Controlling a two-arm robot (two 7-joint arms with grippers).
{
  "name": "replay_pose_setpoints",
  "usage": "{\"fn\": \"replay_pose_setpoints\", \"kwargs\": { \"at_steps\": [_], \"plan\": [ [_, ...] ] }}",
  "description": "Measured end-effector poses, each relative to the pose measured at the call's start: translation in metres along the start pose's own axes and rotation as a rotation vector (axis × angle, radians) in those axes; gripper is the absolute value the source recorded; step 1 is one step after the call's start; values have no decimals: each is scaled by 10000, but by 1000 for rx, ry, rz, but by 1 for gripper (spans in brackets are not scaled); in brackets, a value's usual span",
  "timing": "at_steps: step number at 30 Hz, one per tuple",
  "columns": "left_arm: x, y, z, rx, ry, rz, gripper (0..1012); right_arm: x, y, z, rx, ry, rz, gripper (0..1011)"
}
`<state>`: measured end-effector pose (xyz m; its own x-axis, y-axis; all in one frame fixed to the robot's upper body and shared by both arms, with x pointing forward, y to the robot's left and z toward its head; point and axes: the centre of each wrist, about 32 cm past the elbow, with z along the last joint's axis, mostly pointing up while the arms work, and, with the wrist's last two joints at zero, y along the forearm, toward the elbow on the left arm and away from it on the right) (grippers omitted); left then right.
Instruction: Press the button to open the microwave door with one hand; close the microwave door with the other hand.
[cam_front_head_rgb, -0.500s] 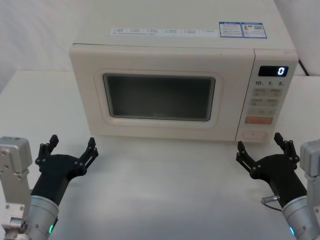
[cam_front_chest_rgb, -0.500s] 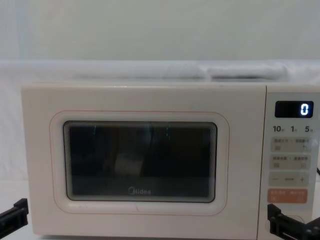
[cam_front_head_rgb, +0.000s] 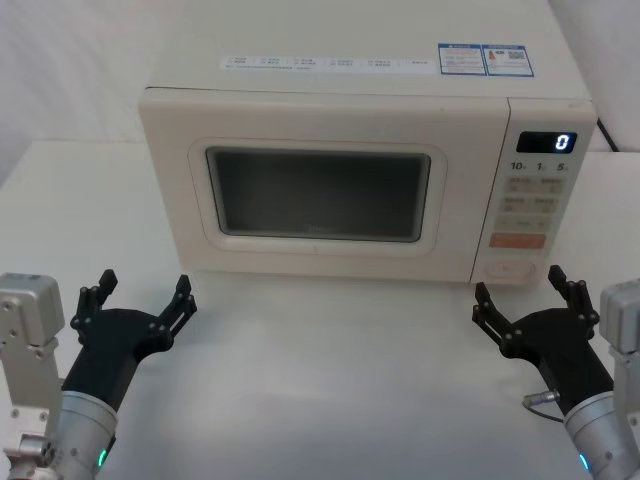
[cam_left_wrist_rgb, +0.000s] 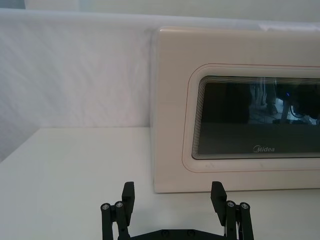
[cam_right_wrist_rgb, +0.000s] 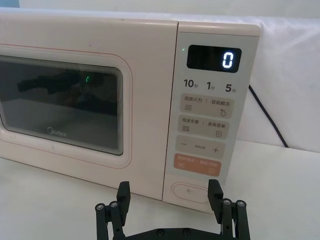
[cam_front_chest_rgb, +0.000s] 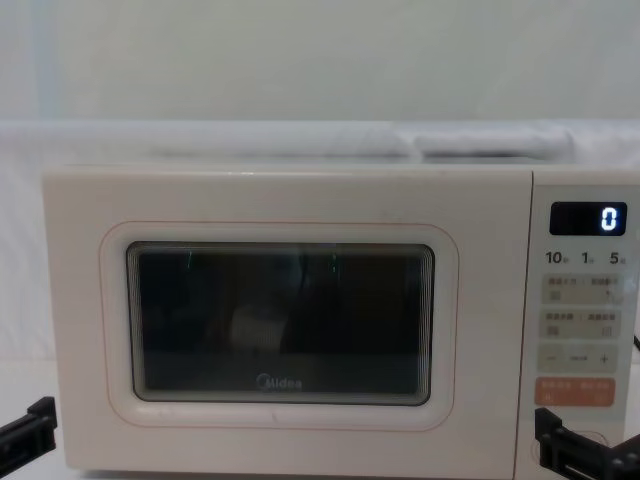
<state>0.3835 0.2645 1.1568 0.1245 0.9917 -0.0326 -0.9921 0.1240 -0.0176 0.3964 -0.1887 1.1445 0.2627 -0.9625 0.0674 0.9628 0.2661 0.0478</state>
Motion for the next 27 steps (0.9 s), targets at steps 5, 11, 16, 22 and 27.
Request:
{"fn": "replay_pose_setpoints", "kwargs": {
  "at_steps": [5,11,16,22,27],
  "plan": [
    [0,0,0,0,0,0,1001,0,0,0,0,0,0,1002],
    [0,0,0,0,0,0,1001,0,0,0,0,0,0,1002],
    [0,0,0,0,0,0,1001,0,0,0,0,0,0,1002],
    [0,0,0,0,0,0,1001,0,0,0,0,0,0,1002],
    [0,0,0,0,0,0,1001,0,0,0,0,0,0,1002]
  ]
}}
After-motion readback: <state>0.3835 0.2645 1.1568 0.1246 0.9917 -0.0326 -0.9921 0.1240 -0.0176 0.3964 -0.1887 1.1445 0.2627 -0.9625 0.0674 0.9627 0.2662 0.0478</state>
